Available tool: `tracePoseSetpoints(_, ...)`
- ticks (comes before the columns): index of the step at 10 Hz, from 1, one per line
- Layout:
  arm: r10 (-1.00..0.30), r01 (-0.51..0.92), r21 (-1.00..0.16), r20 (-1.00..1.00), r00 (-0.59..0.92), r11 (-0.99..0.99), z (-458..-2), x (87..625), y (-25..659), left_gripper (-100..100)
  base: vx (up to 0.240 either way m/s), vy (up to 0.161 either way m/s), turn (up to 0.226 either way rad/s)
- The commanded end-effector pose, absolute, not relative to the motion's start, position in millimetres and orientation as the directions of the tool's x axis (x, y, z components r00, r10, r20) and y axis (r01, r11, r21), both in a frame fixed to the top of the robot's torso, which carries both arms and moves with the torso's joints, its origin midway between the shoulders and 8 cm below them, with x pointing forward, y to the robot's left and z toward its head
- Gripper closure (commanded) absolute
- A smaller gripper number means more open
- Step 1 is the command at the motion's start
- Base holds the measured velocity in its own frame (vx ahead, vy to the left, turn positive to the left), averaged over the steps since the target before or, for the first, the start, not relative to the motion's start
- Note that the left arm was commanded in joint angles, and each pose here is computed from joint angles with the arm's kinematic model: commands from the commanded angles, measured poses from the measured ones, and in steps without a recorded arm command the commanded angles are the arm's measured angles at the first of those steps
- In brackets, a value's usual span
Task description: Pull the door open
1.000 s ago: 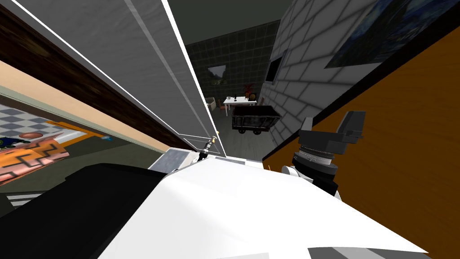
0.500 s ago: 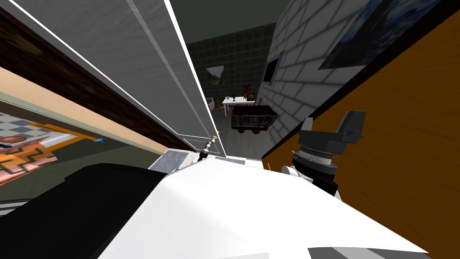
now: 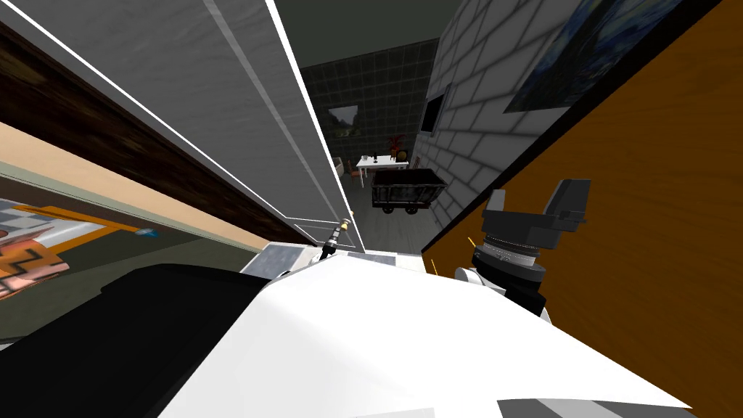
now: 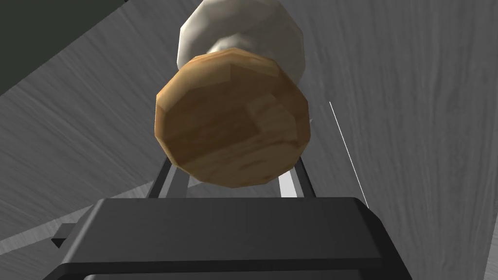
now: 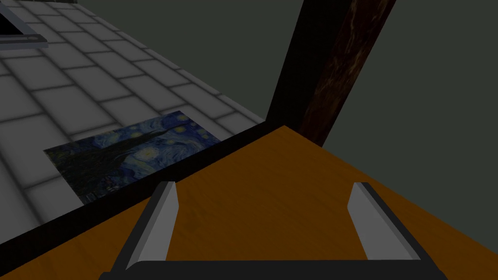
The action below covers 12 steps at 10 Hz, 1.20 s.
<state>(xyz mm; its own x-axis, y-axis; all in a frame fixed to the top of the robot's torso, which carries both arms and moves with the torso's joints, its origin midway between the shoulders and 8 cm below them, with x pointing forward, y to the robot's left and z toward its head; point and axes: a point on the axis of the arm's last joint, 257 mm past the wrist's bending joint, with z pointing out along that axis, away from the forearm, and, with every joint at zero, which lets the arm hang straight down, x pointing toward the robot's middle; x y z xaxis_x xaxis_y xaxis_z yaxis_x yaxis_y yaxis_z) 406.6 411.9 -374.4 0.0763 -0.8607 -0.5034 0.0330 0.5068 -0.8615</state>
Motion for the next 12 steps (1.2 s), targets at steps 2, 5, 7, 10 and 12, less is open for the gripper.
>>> tracePoseSetpoints(2, -0.9, 0.036, -0.9, -0.431, 0.067, 0.434, -378.6, 406.7, 401.2, 100, -0.048, 0.027, -0.068)
tracePoseSetpoints(5, -0.938, 0.038, -0.939, -0.337, 0.081, 0.341, -378.1, 408.8, 404.1, 100, -0.046, 0.025, -0.066)
tracePoseSetpoints(7, -0.954, 0.04, -0.956, -0.286, 0.088, 0.29, -377.9, 409.7, 405.5, 100, -0.043, 0.021, -0.075)
tracePoseSetpoints(10, -0.976, 0.045, -0.979, -0.192, 0.103, 0.198, -377.6, 411.7, 408.4, 100, -0.066, 0.032, -0.087)
tracePoseSetpoints(12, -0.985, 0.05, -0.989, -0.134, 0.109, 0.14, -377.5, 412.6, 409.9, 100, -0.045, 0.023, -0.048)
